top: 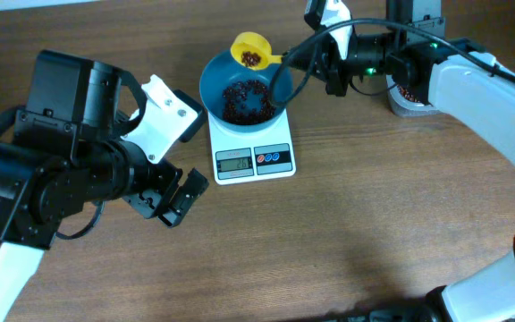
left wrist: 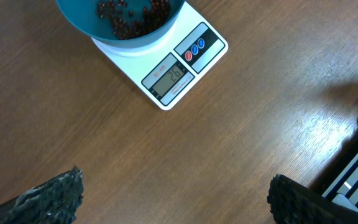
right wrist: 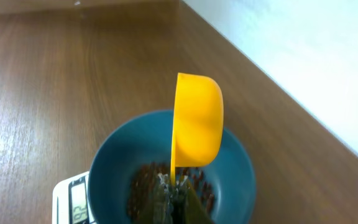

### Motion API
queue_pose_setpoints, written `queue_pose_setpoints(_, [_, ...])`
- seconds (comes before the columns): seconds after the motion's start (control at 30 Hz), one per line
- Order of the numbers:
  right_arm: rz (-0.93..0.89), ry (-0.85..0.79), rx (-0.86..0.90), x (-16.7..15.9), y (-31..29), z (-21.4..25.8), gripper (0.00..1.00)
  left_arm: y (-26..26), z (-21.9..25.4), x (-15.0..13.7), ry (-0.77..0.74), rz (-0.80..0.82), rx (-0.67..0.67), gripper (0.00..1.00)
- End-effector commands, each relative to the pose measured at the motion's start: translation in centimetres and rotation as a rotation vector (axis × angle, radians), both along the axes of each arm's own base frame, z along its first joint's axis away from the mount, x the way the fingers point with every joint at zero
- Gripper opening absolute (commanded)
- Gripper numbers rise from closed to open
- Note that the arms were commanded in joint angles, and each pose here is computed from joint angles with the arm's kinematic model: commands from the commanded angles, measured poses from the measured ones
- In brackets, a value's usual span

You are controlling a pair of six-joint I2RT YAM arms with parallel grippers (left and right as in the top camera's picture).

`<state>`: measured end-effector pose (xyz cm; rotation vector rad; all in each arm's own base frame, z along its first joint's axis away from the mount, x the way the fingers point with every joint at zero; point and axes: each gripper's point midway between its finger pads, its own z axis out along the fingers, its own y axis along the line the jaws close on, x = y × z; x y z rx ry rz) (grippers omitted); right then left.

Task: Scoop item into bowl and weigh 50g on scale
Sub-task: 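Tilt the scoop over the teal bowl to pour beans in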

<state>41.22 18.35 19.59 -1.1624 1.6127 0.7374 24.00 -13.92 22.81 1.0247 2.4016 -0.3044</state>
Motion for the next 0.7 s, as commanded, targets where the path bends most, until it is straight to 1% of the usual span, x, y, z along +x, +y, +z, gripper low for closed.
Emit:
queue_pose_setpoints(0.0, [0.036,-0.06,0.002,0.3,0.3,0.7,0.04,-0.3,1.1,-0.1,-0.034,-0.024,-0.019,0.99])
queue_pose_setpoints(0.1, [0.024,-0.039,-0.005,0.7,0.0,-0.3,0.04,-0.3,1.1,-0.1,-0.035,-0.024,-0.019,0.99])
queue_pose_setpoints(0.3, [0.057,-0.062,0.024,0.4,0.3,0.4,0.04,-0.3,1.1,-0.1,-0.034,-0.024,-0.019,0.99])
queue_pose_setpoints(0.4, [0.017,-0.024,-0.011,1.3,0.0,-1.7,0.04,-0.3,1.1,-0.1,-0.034,-0.024,-0.019,0.99])
queue_pose_setpoints(0.43, [0.029,-0.016,0.0,1.2,0.0,-1.8,0.04,-0.3,1.1,-0.1,-0.034,-0.024,-0.019,0.99])
queue_pose_setpoints(0.53, [0.15,-0.036,0.107,-0.6,0.7,0.2,0.04,-0.3,1.1,-0.1,-0.034,-0.024,-0.019,0.99])
queue_pose_setpoints(0.57, [0.135,-0.042,0.095,-0.3,0.6,0.1,0.04,-0.3,1.1,-0.1,-0.034,-0.024,-0.019,0.99])
queue_pose_setpoints(0.63, [0.04,-0.019,0.018,1.1,-0.2,-1.5,0.04,-0.3,1.1,-0.1,-0.034,-0.024,-0.019,0.99])
queue_pose_setpoints(0.67, [0.063,-0.023,0.04,0.7,0.0,-0.9,0.04,-0.3,1.1,-0.1,-0.034,-0.024,-0.019,0.99])
